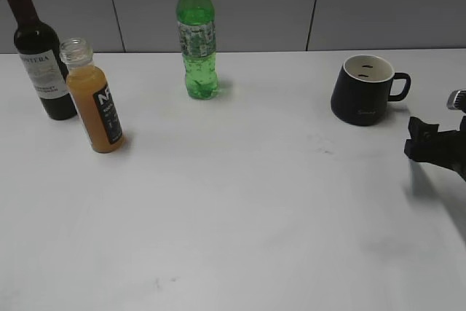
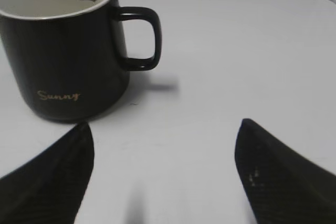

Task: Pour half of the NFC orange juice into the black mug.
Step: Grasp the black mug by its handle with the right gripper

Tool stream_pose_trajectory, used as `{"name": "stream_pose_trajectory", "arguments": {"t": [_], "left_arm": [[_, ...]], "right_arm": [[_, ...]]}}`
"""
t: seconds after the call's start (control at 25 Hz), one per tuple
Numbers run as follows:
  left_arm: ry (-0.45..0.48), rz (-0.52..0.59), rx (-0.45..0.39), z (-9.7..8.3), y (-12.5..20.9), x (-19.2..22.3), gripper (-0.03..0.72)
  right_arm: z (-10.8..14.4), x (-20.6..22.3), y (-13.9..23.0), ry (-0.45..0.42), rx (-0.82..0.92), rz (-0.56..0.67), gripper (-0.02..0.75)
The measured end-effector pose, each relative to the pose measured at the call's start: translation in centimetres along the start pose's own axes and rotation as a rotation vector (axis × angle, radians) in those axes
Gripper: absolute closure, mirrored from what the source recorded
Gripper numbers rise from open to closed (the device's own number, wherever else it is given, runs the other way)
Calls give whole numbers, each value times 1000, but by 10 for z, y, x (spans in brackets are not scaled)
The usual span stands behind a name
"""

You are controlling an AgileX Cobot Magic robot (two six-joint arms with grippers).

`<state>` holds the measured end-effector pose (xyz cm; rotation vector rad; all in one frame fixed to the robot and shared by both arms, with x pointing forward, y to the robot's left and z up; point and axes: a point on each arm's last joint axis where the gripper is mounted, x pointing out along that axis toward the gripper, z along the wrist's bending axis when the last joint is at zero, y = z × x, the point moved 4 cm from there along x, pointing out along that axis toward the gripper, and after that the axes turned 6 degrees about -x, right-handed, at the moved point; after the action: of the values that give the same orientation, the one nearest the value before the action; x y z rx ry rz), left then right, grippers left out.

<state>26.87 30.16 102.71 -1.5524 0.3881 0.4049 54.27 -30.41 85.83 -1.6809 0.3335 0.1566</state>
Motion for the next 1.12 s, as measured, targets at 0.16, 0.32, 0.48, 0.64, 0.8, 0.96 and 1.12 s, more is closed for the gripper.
{"name": "stream_pose_trajectory", "arguments": {"t": [0.16, 0.32, 0.48, 0.64, 0.8, 0.96, 1.12], "left_arm": [[0, 0, 0, 0, 0, 0, 485], [0, 0, 0, 0, 0, 0, 485], [0, 0, 0, 0, 0, 0, 485], [0, 0, 0, 0, 0, 0, 485], [0, 0, 0, 0, 0, 0, 485], [0, 0, 0, 0, 0, 0, 485], [0, 0, 0, 0, 0, 0, 485]], "right_arm": [[-6, 16, 2, 20, 6, -6, 101], [-9, 33, 2, 14, 2, -22, 101], [-10, 53, -2, -11, -10, -61, 104], [-14, 72, -7, -30, -23, -102, 104], [-16, 86, -8, -50, -36, -128, 104], [-16, 101, -11, -63, -45, -159, 104], [-13, 115, -10, -81, -47, -180, 106]]}}
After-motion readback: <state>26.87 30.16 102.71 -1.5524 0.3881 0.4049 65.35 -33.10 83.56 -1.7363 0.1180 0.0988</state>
